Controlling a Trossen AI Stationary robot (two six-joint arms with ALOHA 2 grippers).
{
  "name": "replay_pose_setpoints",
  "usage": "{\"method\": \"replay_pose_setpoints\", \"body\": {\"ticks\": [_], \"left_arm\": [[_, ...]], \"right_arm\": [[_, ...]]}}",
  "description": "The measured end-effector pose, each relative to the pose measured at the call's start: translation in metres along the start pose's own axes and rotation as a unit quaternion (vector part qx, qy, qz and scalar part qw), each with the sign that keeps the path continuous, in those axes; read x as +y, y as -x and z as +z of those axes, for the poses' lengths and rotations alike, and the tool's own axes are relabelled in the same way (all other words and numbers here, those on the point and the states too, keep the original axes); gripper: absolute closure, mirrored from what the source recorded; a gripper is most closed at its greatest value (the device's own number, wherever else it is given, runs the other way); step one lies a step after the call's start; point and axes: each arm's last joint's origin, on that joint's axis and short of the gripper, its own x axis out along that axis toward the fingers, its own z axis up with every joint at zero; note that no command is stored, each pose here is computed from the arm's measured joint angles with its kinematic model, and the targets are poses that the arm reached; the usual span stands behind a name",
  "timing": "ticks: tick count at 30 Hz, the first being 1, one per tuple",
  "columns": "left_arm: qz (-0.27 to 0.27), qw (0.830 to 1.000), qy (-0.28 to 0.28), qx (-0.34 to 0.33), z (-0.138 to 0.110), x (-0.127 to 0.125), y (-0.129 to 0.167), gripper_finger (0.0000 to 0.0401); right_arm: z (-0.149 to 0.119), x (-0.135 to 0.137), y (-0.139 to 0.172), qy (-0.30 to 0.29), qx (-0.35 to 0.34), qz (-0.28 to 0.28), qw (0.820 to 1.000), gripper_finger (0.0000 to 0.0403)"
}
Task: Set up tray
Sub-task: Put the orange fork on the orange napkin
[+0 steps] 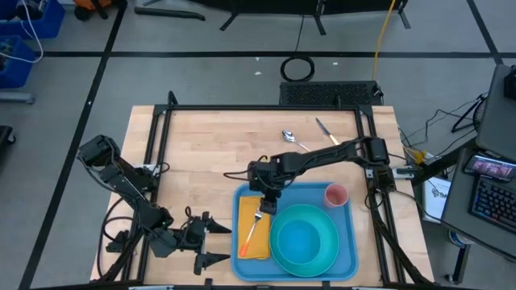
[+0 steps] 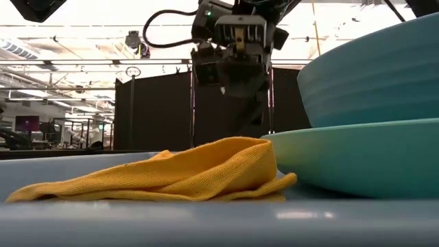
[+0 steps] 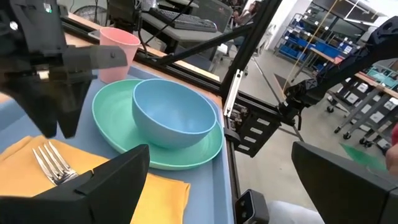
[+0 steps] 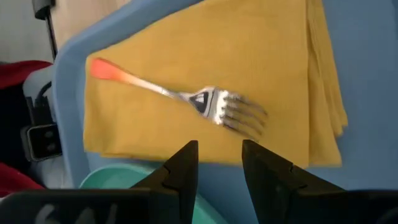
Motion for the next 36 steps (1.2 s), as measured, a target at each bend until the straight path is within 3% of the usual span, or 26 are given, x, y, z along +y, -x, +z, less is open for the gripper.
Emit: {"method": "replay_pose_setpoints", "body": {"ticks": [36], "left_arm": [[0.007, 1.0, -0.01, 0.009, -0.003, 0.002, 0.0, 0.0004]], "right_arm": [[0.006, -0.001, -0.019, 0.005, -0.004, 0.045, 0.999, 0.029]]}}
